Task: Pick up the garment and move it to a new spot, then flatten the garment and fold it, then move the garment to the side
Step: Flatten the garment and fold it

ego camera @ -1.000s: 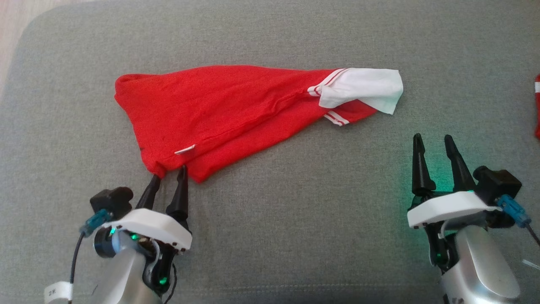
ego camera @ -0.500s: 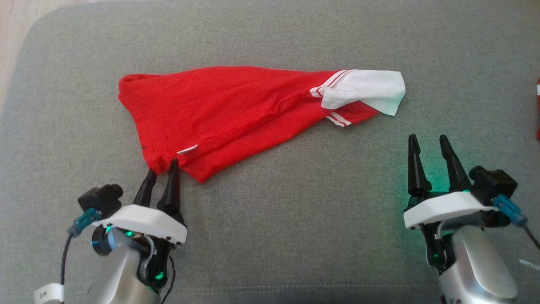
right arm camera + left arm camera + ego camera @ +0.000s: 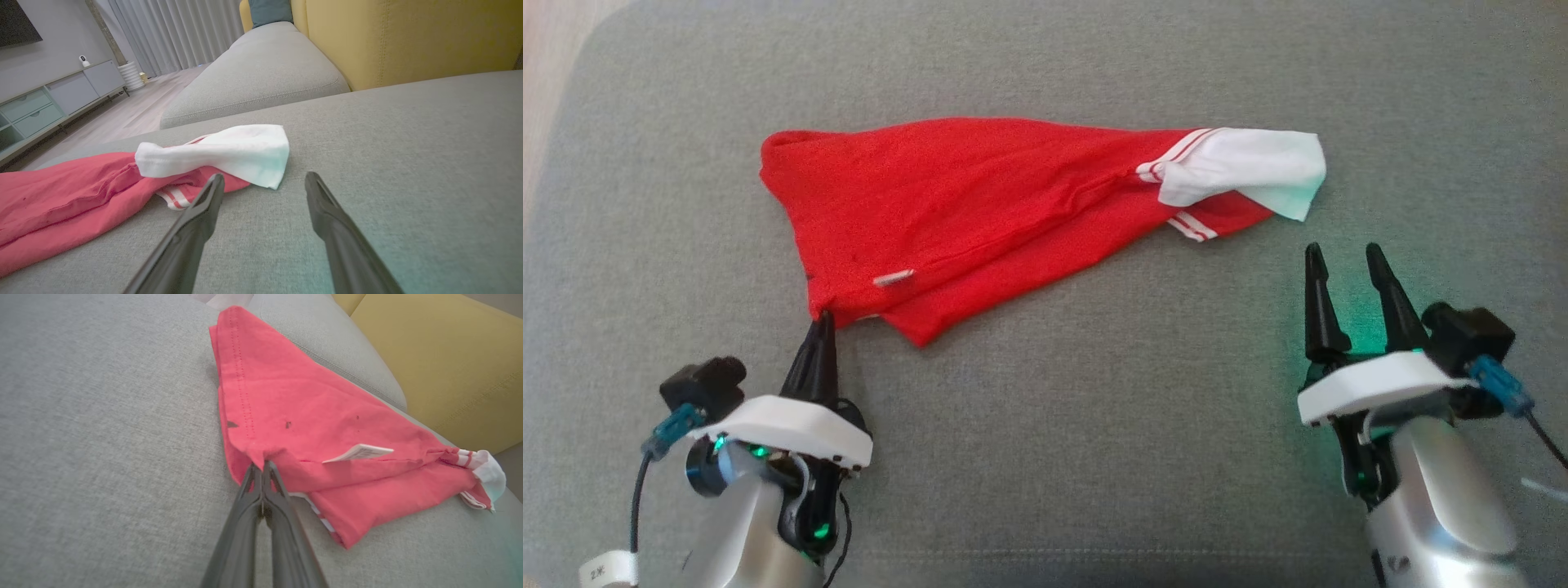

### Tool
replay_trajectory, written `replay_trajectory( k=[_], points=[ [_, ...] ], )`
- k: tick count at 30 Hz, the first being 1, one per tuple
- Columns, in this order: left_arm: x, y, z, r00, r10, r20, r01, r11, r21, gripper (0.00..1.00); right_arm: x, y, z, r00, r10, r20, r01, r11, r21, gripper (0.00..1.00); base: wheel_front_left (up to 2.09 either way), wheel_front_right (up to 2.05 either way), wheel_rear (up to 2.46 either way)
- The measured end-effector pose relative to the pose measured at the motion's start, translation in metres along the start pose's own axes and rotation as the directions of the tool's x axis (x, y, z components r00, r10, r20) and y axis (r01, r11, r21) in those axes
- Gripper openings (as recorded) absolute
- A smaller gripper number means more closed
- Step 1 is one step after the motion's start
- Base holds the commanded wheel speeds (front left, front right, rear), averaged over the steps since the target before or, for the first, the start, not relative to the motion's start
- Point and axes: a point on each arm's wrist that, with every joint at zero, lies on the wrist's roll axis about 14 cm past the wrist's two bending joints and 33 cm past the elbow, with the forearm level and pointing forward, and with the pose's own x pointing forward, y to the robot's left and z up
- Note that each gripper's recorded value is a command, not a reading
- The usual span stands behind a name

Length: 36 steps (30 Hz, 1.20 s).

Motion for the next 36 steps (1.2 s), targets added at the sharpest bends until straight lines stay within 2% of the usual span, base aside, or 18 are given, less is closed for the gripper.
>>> replay_trajectory(
  k=[8,15,23,24,25,26,27,36],
  points=[
    [-0.003,0.011,-0.003,1.000,0.029,-0.005,-0.029,1.000,0.009,0.00,0.031,0.009,-0.007,0.999,0.027,-0.036,-0.027,1.000,-0.010,1.00,0.00,0.00,0.00],
    [-0.004,0.018,-0.007,0.999,0.051,-0.015,-0.051,0.999,0.006,0.00,0.054,-0.011,-0.014,0.997,-0.044,-0.060,0.046,0.999,0.020,1.00,0.00,0.00,0.00],
    [0.005,0.018,-0.007,0.999,0.047,-0.016,-0.047,0.999,0.010,0.00,0.067,-0.013,-0.034,0.991,-0.047,-0.122,0.045,0.999,-0.023,1.00,0.00,0.00,0.00],
    [0.006,0.017,-0.008,0.999,0.044,-0.018,-0.044,0.999,0.011,0.00,0.070,-0.012,-0.035,0.991,-0.045,-0.126,0.042,0.999,-0.026,0.92,0.00,0.00,0.00],
    [0.007,0.017,-0.008,0.999,0.042,-0.018,-0.042,0.999,0.011,0.00,0.072,-0.012,-0.035,0.991,-0.043,-0.129,0.039,0.999,-0.031,0.73,0.00,0.00,0.00],
    [0.008,0.017,-0.008,0.999,0.042,-0.019,-0.042,0.999,0.011,0.00,0.074,-0.011,-0.036,0.990,-0.041,-0.133,0.037,0.999,-0.032,0.48,0.00,0.00,0.00],
    [0.009,0.017,-0.008,0.999,0.043,-0.020,-0.043,0.999,0.010,0.00,0.076,-0.011,-0.037,0.990,-0.039,-0.135,0.035,0.999,-0.034,0.00,0.00,0.00,0.00],
    [0.015,0.015,-0.003,0.999,0.036,-0.005,-0.036,0.999,0.018,0.00,0.082,-0.011,-0.033,0.992,-0.035,-0.125,0.031,0.999,-0.041,0.00,0.00,0.00,0.00]
  ],
)
